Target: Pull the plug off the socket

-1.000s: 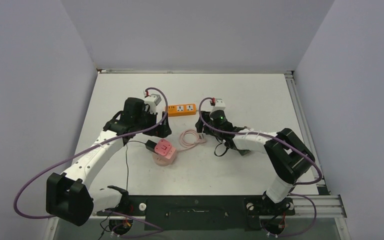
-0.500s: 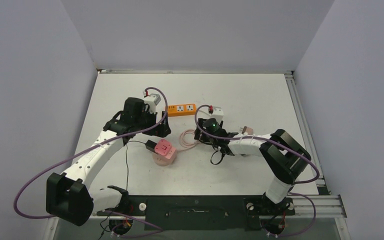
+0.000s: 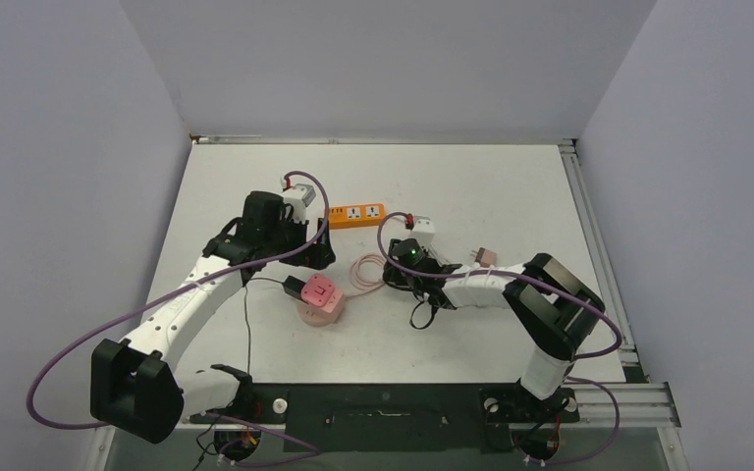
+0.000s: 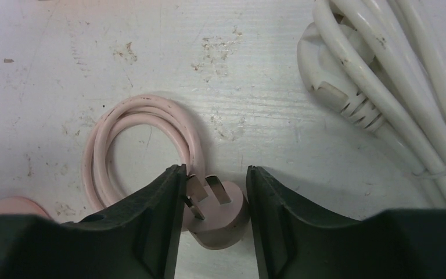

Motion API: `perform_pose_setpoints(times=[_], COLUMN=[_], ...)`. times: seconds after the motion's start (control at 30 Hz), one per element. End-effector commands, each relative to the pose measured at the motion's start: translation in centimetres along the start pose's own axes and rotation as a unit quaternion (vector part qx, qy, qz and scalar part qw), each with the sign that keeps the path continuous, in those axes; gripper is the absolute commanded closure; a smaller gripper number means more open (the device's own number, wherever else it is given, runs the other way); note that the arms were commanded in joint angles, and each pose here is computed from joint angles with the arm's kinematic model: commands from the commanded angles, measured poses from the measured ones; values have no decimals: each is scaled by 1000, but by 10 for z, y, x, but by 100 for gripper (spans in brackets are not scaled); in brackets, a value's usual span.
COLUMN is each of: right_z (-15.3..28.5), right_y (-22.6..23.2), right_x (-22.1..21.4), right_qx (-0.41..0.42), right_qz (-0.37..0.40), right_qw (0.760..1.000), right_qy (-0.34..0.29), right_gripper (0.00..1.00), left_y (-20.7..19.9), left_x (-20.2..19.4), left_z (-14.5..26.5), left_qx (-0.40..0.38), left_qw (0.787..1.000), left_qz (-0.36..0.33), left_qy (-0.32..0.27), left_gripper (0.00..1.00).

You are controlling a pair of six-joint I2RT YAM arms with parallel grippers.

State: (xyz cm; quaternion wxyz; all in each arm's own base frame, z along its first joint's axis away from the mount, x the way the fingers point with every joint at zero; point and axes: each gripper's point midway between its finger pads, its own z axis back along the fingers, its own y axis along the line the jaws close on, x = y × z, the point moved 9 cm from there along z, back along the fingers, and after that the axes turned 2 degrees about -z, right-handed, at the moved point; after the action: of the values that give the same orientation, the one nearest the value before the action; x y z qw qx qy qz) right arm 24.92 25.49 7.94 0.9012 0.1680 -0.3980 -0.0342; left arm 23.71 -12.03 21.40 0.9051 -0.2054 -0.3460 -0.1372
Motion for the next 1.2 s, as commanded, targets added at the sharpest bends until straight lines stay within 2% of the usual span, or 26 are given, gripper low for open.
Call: perform_pose_setpoints(times=[0.0,0.1,0.2,0.4,0.5,0.6,0.7,0.8,0.93,1.03,1.17], right_z=[-6,-9,-13,-30,-43,-57,-62,-60,-49,-34,-6], right_y=[0,-2,-10,-37,-46,-55,-56,-53,-50,-44,-20], right_x=[-4,2,16,65,81,96,107,117,129,136,136], right_qx=[-6,-19,-16,61,71,90,98,95,86,83,89], right_qz=[-8,4,14,56,85,68,51,49,55,55,62], right_qw=[1000,1000,999,995,993,993,993,992,992,991,990], right_qy=[-10,-21,-33,-48,-45,-40,-50,-63,-79,-89,-95], right_gripper=[64,79,87,88,87,83,68,42,18,8,4], left_y=[1,0,-3,-9,-12,-16,-12,-1,14,23,36], left_x=[10,10,11,11,11,12,14,14,11,9,8], left_z=[0,0,1,3,3,3,3,-1,-9,-16,-21], left_qx=[2,-3,-16,-52,-73,-104,-103,-88,-70,-75,-80], left_qw=[1000,1000,999,998,997,994,994,995,994,991,985], left_qz=[-3,-4,-8,-15,-15,-7,9,41,81,114,151], left_qy=[-27,-27,-31,-37,-35,-35,-36,-31,-8,8,14], left_gripper=[4,4,4,4,4,4,4,4,4,4,4])
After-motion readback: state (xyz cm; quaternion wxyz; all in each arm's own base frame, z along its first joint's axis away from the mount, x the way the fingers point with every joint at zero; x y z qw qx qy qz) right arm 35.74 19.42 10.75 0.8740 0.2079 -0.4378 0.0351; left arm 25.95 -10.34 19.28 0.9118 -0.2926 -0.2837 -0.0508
